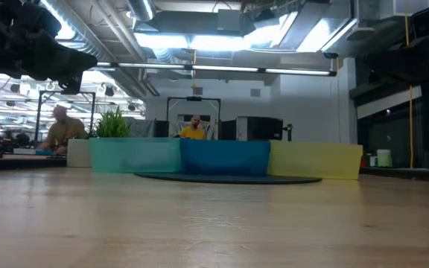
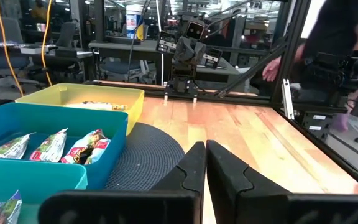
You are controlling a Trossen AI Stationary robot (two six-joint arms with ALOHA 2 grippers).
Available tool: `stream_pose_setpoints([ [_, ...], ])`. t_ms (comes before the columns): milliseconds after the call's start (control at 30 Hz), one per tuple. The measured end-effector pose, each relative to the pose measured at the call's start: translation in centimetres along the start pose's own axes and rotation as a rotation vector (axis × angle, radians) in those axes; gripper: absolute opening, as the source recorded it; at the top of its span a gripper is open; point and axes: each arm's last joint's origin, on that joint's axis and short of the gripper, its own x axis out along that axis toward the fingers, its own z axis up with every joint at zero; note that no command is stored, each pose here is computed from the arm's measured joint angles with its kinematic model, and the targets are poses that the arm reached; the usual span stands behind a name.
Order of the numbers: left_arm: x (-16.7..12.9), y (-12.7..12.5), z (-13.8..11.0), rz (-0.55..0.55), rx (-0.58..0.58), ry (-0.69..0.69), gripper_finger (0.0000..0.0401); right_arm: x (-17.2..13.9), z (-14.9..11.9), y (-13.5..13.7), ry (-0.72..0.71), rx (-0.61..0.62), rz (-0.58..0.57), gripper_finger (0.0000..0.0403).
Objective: Pick and place Granola Bars by type
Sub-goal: Return to Home Position
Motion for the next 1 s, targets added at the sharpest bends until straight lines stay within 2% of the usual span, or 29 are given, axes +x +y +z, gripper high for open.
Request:
stream_pose_setpoints([
  [1000, 0.00, 0.00, 0.00, 0.000, 0.000, 0.000, 0.0004, 0.00, 0.00, 0.00, 0.000, 0.000, 0.001, 0.0032],
])
